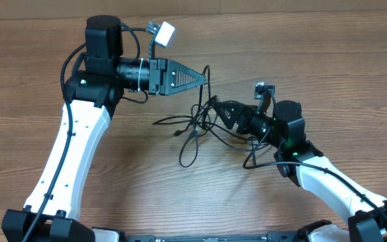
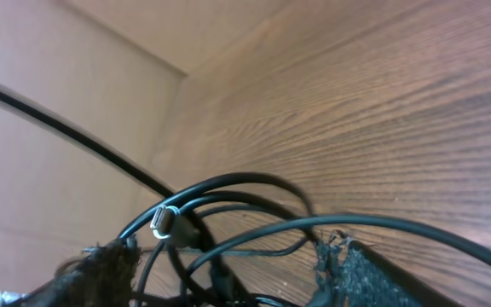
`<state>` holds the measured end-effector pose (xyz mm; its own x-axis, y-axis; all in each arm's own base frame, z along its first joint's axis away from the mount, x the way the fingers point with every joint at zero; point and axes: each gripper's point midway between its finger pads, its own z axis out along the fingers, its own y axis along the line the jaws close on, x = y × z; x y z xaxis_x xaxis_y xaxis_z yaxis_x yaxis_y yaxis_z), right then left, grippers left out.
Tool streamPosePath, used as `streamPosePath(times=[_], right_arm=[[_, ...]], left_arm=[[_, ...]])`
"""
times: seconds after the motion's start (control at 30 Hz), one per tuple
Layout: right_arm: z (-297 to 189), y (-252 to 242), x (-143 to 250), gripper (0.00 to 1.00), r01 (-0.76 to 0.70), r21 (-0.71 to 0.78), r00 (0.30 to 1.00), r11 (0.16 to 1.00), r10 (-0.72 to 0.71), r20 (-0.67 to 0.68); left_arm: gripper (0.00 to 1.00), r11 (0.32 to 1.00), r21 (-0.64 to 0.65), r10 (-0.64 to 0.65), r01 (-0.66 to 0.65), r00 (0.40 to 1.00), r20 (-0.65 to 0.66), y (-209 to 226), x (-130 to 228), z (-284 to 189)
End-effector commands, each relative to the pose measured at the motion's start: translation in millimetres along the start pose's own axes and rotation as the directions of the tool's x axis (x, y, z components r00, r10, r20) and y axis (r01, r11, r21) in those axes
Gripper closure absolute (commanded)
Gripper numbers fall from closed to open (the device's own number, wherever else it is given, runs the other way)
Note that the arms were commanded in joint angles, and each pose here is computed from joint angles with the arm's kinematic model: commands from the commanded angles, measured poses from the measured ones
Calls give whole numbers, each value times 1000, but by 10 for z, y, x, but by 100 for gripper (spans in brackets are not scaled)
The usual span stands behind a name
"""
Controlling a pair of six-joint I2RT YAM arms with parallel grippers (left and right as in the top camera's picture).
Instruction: Untangle cables
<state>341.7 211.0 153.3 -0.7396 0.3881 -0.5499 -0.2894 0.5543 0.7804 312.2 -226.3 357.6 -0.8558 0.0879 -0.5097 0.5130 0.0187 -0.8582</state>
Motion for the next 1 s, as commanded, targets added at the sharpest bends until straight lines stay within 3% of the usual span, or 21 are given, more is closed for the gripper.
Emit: streamPosePath(times=[0.0,0.33,0.53,0.8,0.9,0.97], right_arm=[[21,54,-2,31,19,-19,1000,1000,-19,-8],[21,45,-80,30,21,-6,999,1000,-21,31],[19,89,-115,40,18,-24,999,1000,-17,44],[21,63,-48,64,-5,-19,1000,1000,5,13],[22,6,8,88,-21,4,1000,1000,21,-8],[21,-29,44,96,-30,18,999,999,30,-22]], left_arm=[[95,1000,14,17,-17,1000,-2,-149,-25,-10],[96,1000,22,13,-13,1000,-9,-163,-10,3],[95,999,34,18,-17,999,-38,-199,50,134],[95,998,52,39,-36,997,-67,-253,106,265],[96,998,57,39,-35,997,-71,-262,113,269],[96,998,57,39,-35,997,-71,-262,113,269]])
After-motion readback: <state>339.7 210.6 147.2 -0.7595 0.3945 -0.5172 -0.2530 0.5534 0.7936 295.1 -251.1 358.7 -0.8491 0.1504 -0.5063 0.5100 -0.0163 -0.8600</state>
